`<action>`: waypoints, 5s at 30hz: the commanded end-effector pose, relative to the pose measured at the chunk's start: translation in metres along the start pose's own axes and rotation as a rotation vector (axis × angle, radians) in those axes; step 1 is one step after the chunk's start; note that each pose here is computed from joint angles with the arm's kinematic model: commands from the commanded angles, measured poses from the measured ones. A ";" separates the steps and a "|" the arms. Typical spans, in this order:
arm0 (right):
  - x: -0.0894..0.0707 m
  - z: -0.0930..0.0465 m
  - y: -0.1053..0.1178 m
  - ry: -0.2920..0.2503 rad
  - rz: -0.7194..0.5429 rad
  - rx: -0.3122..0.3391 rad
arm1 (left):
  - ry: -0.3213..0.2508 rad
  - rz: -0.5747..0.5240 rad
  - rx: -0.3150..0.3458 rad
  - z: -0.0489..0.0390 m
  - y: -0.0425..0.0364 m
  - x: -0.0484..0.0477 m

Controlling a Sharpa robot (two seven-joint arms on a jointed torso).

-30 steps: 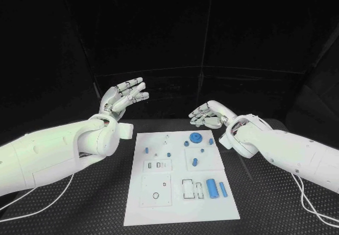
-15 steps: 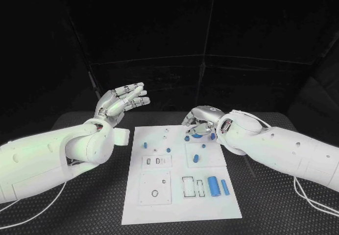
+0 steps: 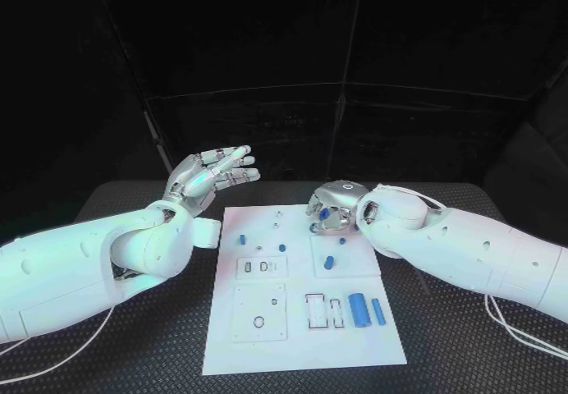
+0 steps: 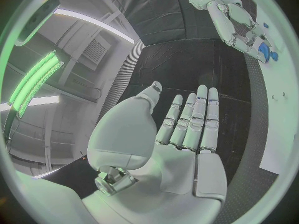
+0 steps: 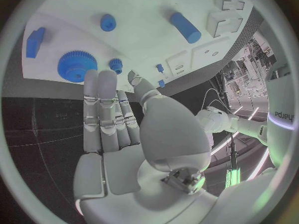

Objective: Assemble the parts on the task board

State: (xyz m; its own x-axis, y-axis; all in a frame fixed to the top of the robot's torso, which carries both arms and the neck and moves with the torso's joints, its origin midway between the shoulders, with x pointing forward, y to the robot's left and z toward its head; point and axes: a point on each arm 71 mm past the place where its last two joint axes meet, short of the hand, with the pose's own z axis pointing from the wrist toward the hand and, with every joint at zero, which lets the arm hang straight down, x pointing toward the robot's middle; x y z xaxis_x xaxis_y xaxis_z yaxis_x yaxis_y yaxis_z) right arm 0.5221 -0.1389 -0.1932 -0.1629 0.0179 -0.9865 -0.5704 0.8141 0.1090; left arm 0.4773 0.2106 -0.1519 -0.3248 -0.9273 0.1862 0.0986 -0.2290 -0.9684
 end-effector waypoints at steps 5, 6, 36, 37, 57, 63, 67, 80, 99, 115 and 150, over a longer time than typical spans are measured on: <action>0.002 0.003 -0.002 0.043 -0.058 0.021 | 0.028 -0.024 -0.007 0.0002 -0.0006 0.0025; 0.003 0.004 -0.002 0.045 -0.058 0.021 | 0.028 -0.024 -0.007 0.0002 -0.0005 0.0024; 0.017 0.017 -0.001 0.120 -0.059 0.028 | 0.036 -0.029 -0.012 0.0009 0.0003 0.0033; 0.017 0.017 -0.001 0.121 -0.058 0.028 | 0.036 -0.029 -0.012 0.0009 0.0002 0.0033; 0.001 0.009 0.004 -0.077 0.041 0.003 | 0.031 -0.026 -0.013 0.0004 0.0000 0.0009; -0.003 0.012 0.012 -0.120 0.061 0.022 | 0.032 -0.026 -0.014 0.0009 0.0004 0.0011; -0.003 0.018 0.015 -0.130 0.068 0.037 | 0.035 -0.028 -0.016 0.0009 0.0007 0.0019; 0.003 0.047 0.034 -0.120 0.079 0.056 | 0.042 -0.030 -0.021 0.0013 0.0027 0.0045; 0.003 0.066 0.046 -0.198 0.055 0.070 | 0.044 -0.030 -0.022 0.0029 0.0035 0.0057; 0.010 0.073 0.048 -0.124 0.043 0.056 | 0.043 -0.028 -0.022 0.0036 0.0035 0.0063; 0.014 0.076 0.044 -0.108 0.047 0.068 | 0.038 -0.025 -0.025 0.0055 0.0040 0.0035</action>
State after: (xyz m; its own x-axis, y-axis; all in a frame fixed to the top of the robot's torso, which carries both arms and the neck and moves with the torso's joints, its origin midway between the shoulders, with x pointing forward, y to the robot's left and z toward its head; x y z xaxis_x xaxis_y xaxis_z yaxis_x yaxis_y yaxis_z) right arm 0.5558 -0.0596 -0.2119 -0.0928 0.1218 -0.9882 -0.4997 0.8528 0.1520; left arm 0.4816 0.2063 -0.1558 -0.3509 -0.9149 0.1996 0.0653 -0.2366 -0.9694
